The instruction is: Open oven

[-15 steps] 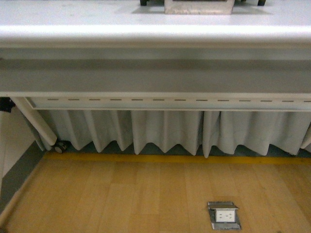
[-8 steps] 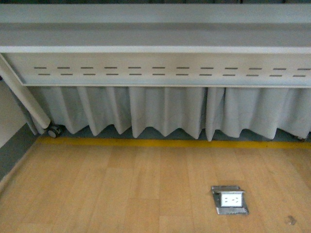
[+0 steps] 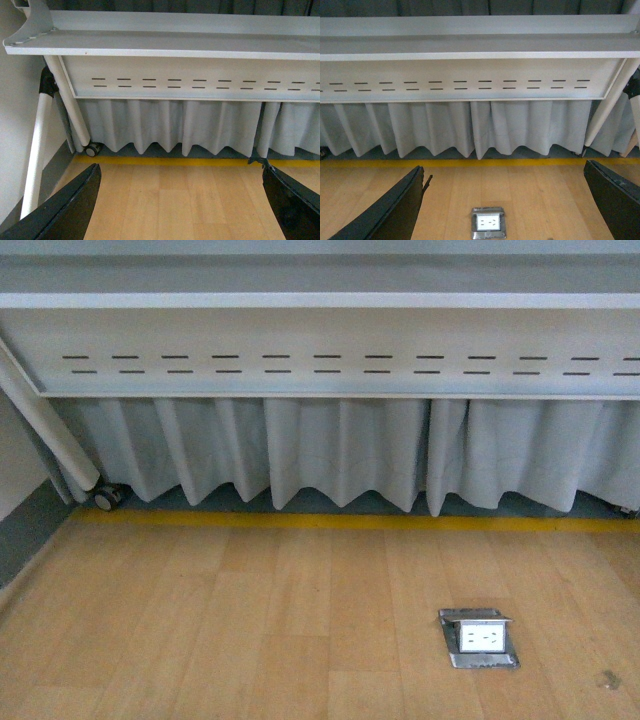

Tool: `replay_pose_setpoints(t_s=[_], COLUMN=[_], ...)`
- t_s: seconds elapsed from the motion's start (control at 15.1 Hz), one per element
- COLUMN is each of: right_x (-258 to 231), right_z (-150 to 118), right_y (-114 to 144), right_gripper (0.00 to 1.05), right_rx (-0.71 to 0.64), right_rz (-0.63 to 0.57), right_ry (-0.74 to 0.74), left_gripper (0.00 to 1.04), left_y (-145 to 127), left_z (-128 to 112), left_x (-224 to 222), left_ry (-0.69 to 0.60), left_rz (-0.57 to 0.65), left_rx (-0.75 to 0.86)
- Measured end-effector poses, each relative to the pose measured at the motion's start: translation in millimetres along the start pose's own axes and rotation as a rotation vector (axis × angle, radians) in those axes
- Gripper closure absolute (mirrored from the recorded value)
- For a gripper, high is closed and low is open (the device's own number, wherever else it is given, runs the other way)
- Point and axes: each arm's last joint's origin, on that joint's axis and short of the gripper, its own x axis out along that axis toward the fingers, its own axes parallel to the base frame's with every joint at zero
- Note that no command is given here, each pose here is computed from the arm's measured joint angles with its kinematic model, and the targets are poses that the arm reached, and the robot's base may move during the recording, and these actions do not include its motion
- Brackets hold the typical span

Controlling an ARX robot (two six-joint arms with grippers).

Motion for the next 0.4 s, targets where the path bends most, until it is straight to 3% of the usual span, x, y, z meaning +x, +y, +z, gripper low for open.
replay_pose_setpoints(t_s=[0.4], right_x=[0.0], right_z=[0.0], right_y=[0.0], right_gripper=[0.06], right_rx=[0.0], right_rz=[0.0], right_ry=[0.0], left_gripper=[0.07], left_y=[0.0], left_z=[0.0], left_x=[0.0], left_ry=[0.0], left_rz=[0.0], left_rx=[0.0])
